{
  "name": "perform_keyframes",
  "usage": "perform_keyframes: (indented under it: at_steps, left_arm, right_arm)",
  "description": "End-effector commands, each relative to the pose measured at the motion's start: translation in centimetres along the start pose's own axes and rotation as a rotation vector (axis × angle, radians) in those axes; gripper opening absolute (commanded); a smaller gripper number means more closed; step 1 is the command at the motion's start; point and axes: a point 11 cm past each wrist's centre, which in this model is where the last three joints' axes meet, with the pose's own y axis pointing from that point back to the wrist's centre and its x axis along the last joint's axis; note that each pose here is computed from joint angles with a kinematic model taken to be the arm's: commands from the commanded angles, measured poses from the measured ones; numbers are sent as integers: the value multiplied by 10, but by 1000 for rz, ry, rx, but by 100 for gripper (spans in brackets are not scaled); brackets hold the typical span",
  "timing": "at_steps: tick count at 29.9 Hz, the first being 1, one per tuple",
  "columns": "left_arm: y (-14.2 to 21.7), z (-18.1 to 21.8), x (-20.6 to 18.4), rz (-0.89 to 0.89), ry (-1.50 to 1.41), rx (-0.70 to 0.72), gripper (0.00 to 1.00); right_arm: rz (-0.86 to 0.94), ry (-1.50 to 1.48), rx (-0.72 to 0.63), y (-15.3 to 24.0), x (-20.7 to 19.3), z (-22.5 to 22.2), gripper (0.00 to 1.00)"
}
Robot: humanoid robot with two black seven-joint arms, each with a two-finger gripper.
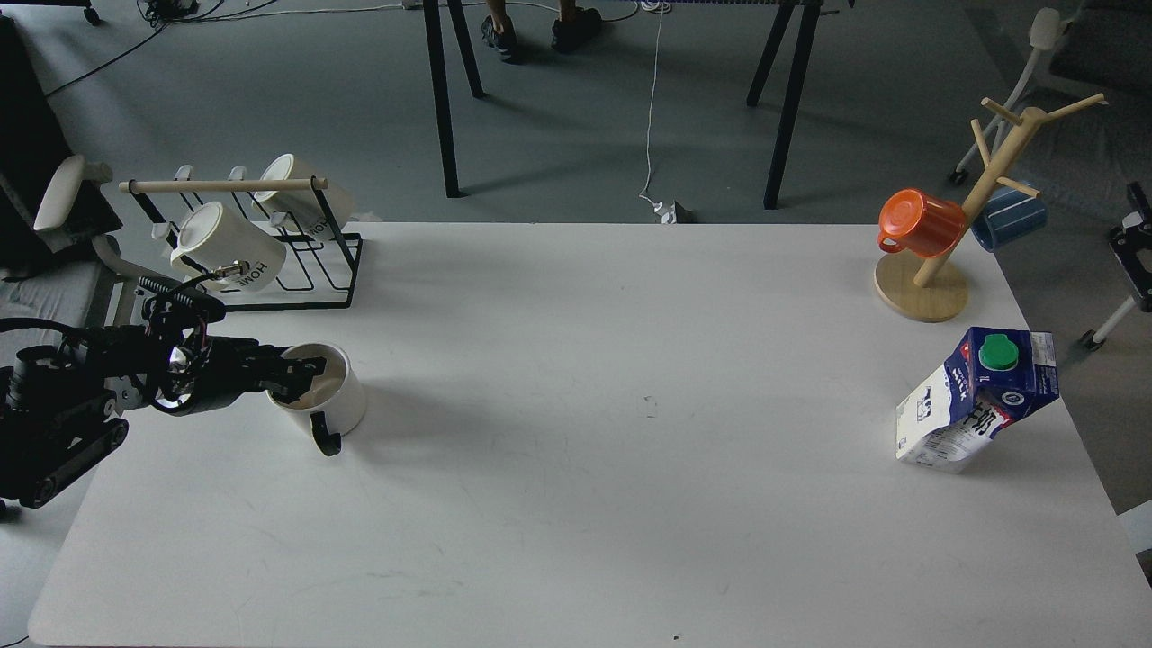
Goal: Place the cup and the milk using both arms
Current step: 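Carry the white mug with the left gripper toward the table center and lower it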
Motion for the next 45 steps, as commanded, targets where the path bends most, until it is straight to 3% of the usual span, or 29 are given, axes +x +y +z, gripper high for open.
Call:
perform_keyframes:
  at_steps: [1,6,15,22,25,29,34,45]
  left_arm:
    - [6,6,3,-1,-23,-28,2]
    - [22,30,12,-25,-59,-123,2]
    - [44,89,87,21,-106,-286,3]
    - [-11,187,121,22,-137,-493,3]
    - [-34,218,121,10,-132,-542,3]
    - [-53,231,119,-2,-112,-543,4]
    - [-80,256,91,-55,-142,-552,5]
    - [-88,269,78,-43,-109,-580,10]
  right_arm:
    - [2,0,-1,1,1,0,98]
    - [2,-2,1,0,0,0,98]
    - [-3,-3,5,-1,-1,-1,98]
    - [0,-8,5,0,0,1,98]
    - [2,-10,7,0,1,1,98]
    - [3,-10,8,0,1,0,98]
    - [3,-14,5,0,1,2,98]
    - [4,-22,2,0,2,5,98]
